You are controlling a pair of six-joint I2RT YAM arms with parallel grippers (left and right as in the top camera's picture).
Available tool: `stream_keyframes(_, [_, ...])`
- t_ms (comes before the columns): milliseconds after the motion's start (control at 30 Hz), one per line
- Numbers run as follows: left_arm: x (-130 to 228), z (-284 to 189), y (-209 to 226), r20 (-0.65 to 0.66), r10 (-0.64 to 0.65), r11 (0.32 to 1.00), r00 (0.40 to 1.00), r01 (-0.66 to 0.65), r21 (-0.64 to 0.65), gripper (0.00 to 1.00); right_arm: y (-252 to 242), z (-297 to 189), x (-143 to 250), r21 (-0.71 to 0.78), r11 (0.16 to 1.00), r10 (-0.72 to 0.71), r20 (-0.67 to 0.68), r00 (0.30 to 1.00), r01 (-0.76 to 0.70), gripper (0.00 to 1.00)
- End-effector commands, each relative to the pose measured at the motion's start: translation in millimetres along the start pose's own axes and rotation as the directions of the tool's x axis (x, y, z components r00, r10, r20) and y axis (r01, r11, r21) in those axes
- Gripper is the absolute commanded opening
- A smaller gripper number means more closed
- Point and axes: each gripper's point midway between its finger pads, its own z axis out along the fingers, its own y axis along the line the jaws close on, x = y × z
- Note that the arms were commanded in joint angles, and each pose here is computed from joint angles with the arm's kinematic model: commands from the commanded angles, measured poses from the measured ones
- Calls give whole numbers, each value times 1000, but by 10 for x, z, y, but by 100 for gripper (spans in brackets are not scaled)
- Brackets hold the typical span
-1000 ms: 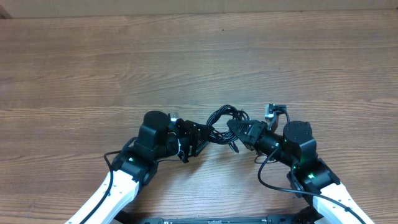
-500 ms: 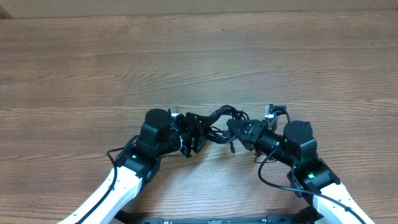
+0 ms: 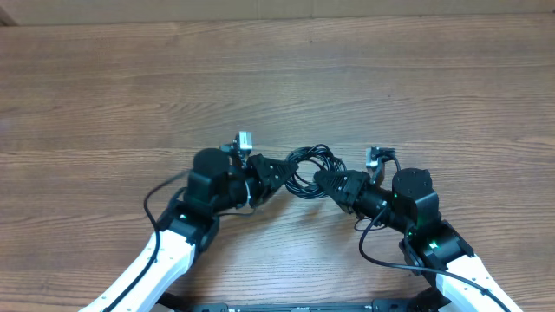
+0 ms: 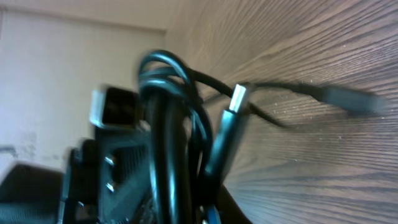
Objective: Untangle cables
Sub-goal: 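Regrasp the bundle with the left gripper beside the right gripper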
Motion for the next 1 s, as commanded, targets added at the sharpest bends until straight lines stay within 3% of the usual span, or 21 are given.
stream_keyframes(0, [-381,-200,-143,101,508,857,855,-514,33,4,2,-25,26,10,987,-161,-15,987,161,20])
stream_keyframes(233, [-363,-274,124,16,739,674,674,-739,-17,4,11,-26,82,-12,930,-369,-44,929,368,43])
stream_keyframes(300, [-292,-272,246,-36,759,650,651,-759,-25,4,54,-33,173,-61,893,-449,-80,890,445,54])
stream_keyframes(400, [-110,-286,311,-105,772,633,627,-773,43,4,140,-47,256,-134,824,-564,-92,821,551,62])
stream_keyframes(567, [15,-315,478,-183,712,693,678,-720,33,4,207,-49,235,-160,715,-694,-45,719,680,64])
stream_keyframes(667, [201,-351,445,-233,680,729,695,-674,118,4,217,-48,227,-162,682,-726,-33,687,714,66])
stream_keyframes(833, [412,-416,250,-264,673,739,691,-615,274,4,158,-30,238,-154,677,-733,-50,678,720,65])
stream_keyframes(967, [429,-429,156,-255,676,734,691,-602,314,4,22,20,287,-148,707,-706,-109,700,691,53])
